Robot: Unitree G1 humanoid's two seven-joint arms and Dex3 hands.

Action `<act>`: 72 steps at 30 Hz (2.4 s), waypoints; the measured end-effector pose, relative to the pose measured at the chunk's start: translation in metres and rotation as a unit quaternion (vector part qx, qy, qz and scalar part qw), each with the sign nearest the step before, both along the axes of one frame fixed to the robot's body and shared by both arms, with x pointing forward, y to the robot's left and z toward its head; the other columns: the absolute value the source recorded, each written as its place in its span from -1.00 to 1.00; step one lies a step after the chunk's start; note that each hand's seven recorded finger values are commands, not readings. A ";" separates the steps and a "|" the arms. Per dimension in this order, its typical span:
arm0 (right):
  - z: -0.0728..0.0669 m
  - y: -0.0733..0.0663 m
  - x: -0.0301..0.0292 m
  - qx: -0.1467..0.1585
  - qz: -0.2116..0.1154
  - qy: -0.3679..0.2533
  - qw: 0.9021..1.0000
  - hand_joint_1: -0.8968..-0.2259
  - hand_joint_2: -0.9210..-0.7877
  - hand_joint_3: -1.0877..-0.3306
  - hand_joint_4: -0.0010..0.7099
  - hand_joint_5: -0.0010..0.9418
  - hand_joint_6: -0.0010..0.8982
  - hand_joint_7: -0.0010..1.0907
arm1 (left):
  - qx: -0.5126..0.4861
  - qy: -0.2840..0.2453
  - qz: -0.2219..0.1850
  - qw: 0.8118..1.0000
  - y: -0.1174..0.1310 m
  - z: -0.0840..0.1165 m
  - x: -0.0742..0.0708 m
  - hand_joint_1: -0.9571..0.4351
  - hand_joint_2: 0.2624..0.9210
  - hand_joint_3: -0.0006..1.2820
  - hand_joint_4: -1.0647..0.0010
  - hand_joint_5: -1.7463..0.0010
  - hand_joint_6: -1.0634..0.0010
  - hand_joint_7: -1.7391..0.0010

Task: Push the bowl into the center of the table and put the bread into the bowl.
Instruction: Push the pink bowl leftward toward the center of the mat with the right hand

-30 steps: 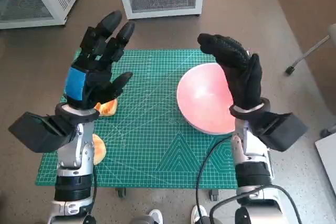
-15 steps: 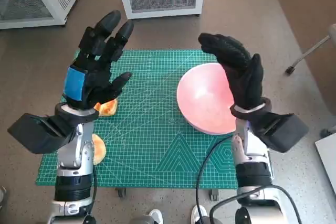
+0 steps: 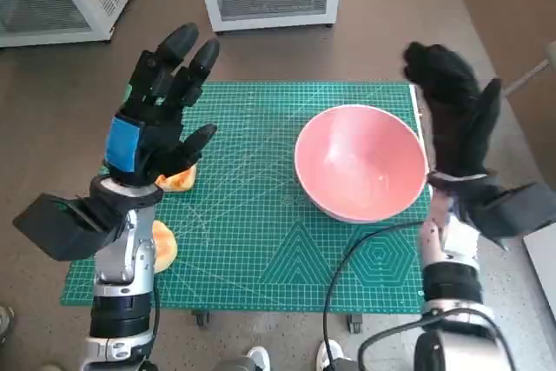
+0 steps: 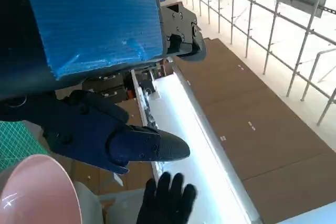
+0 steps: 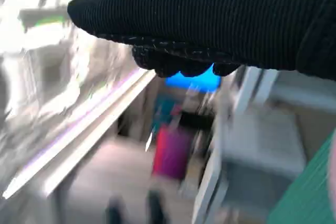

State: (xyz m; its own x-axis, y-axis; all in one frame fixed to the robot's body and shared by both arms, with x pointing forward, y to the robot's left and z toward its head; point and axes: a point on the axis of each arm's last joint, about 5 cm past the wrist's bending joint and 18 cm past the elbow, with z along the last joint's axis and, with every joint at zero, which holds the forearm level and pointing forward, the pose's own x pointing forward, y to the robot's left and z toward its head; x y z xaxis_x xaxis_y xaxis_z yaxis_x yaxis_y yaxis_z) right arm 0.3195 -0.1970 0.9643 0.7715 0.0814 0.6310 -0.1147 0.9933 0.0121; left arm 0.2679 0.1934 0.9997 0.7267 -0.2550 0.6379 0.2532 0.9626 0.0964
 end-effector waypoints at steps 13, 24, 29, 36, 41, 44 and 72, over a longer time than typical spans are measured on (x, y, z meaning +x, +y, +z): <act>-0.020 -0.028 -0.0025 0.023 -0.085 0.102 0.991 0.01 -1.00 -0.06 -0.43 -1.00 -0.29 -0.97 | -0.001 0.001 0.007 1.000 0.000 -0.003 -0.002 -0.43 1.00 -0.53 0.43 1.00 0.75 0.52; -0.038 -0.026 -0.0037 0.046 -0.079 0.188 0.978 -0.02 -1.00 -0.05 -0.45 -0.99 -0.30 -0.97 | 0.004 0.005 0.010 1.000 0.000 -0.005 -0.003 -0.43 1.00 -0.48 0.43 1.00 0.77 0.52; -0.043 -0.023 -0.0037 0.050 -0.074 0.222 0.971 -0.05 -1.00 -0.05 -0.43 -0.98 -0.29 -0.97 | 0.004 0.005 0.010 1.000 0.000 -0.005 -0.003 -0.43 1.00 -0.48 0.44 1.00 0.77 0.52; -0.054 -0.011 -0.0036 0.071 -0.054 0.272 0.958 -0.04 -1.00 -0.06 -0.42 -0.99 -0.27 -0.96 | 0.004 0.005 0.010 1.000 0.000 -0.005 -0.003 -0.43 1.00 -0.48 0.44 1.00 0.77 0.52; -0.060 0.000 -0.0034 0.084 -0.040 0.302 0.949 -0.01 -1.00 -0.06 -0.42 -0.99 -0.27 -0.96 | 0.005 0.006 0.010 1.000 0.000 -0.005 -0.003 -0.43 1.00 -0.48 0.44 1.00 0.77 0.52; -0.062 0.005 -0.0026 0.088 -0.036 0.314 0.945 0.03 -1.00 -0.07 -0.42 -0.99 -0.27 -0.96 | 0.005 0.007 0.010 1.000 0.000 -0.006 -0.003 -0.43 1.00 -0.48 0.44 1.00 0.77 0.52; -0.043 0.055 0.0149 0.101 0.035 0.335 0.936 0.07 -1.00 -0.11 -0.47 -1.00 -0.23 -0.95 | -0.002 0.004 0.025 1.000 0.004 -0.008 -0.010 -0.43 1.00 -0.48 0.44 1.00 0.75 0.52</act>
State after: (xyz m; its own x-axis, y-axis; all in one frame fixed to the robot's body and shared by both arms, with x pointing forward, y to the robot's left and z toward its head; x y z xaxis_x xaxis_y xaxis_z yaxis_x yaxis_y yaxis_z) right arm 0.3344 -0.1423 0.9209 0.9969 0.0771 0.0147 -0.0781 0.9534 0.2915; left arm 0.2579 0.1972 0.9922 0.7433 -0.2157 0.6332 0.2051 0.9745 0.0912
